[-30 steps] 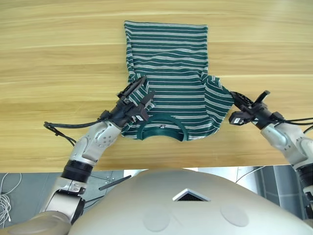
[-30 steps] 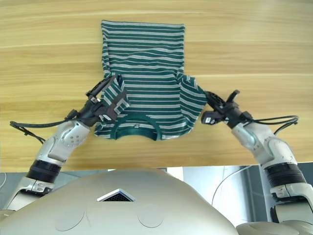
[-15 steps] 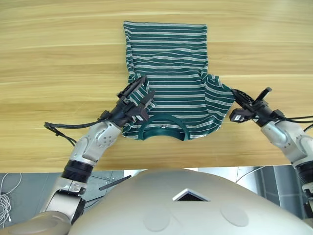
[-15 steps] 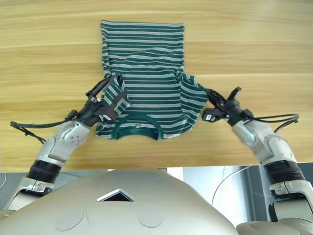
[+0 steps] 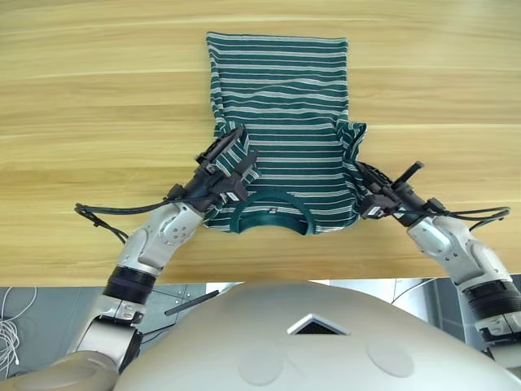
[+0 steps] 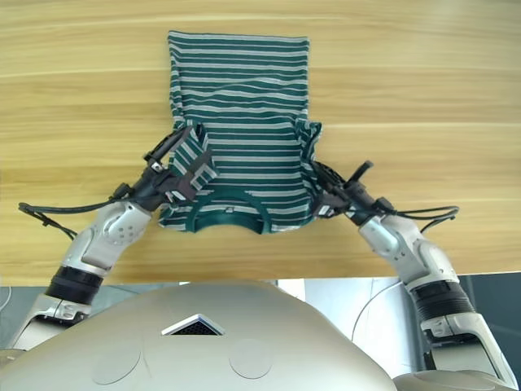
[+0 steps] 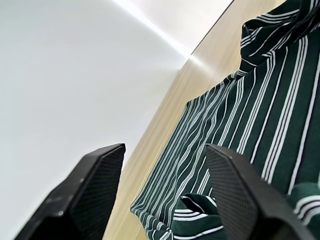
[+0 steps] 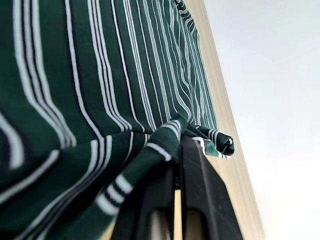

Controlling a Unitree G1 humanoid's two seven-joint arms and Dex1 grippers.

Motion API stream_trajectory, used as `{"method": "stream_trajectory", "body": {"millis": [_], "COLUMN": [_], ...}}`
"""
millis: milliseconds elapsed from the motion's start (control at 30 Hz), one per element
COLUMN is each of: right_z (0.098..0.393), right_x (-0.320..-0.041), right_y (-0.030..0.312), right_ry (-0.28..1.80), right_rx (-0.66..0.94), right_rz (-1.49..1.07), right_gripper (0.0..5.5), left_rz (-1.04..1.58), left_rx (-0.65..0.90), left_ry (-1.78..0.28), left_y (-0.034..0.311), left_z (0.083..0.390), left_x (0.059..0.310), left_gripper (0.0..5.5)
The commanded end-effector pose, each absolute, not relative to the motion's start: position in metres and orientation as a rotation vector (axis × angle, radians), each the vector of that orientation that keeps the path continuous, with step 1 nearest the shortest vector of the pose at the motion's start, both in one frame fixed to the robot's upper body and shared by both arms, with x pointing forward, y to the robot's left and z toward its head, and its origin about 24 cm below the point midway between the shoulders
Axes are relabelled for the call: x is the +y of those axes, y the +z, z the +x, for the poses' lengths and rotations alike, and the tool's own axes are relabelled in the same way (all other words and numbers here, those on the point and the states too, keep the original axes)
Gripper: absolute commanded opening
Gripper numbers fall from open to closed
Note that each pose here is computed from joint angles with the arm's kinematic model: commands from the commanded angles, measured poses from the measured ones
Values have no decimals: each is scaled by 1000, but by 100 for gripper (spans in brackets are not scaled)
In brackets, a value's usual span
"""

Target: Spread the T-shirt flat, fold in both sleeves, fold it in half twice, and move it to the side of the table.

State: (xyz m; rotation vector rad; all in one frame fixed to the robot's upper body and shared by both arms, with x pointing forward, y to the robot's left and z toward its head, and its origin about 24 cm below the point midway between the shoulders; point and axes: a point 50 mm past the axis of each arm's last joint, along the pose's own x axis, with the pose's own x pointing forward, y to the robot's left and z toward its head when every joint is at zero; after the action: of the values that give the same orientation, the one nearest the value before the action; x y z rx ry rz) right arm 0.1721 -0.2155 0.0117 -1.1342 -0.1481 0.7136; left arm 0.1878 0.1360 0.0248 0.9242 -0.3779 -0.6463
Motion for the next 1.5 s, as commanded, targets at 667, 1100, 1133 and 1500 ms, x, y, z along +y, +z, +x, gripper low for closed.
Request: {"method": "stream_trajectory", "body": {"millis": [667,1100,1133,1500], "right_z": [182,188,188,209], "right_x": [-209,-177,-177,-181], "right_y": [39,30,29,24], "right_ry": [813,923,920,872], "right_rx": [-197,-251,-247,-250], "right_rz": [-1089,-1056,-1058,-1111], "right_gripper": [1,1,1,1], "left_rz": [922,906,905,888], "left_rx": [-382,-378,-378,-375], "left_ry": [-650,-656,-657,-663], "left_y": [22,19,18,15], "left_z": [189,191,191,188], "left_x": [128,122,122,117], "left_gripper": [299,299,299,299]}}
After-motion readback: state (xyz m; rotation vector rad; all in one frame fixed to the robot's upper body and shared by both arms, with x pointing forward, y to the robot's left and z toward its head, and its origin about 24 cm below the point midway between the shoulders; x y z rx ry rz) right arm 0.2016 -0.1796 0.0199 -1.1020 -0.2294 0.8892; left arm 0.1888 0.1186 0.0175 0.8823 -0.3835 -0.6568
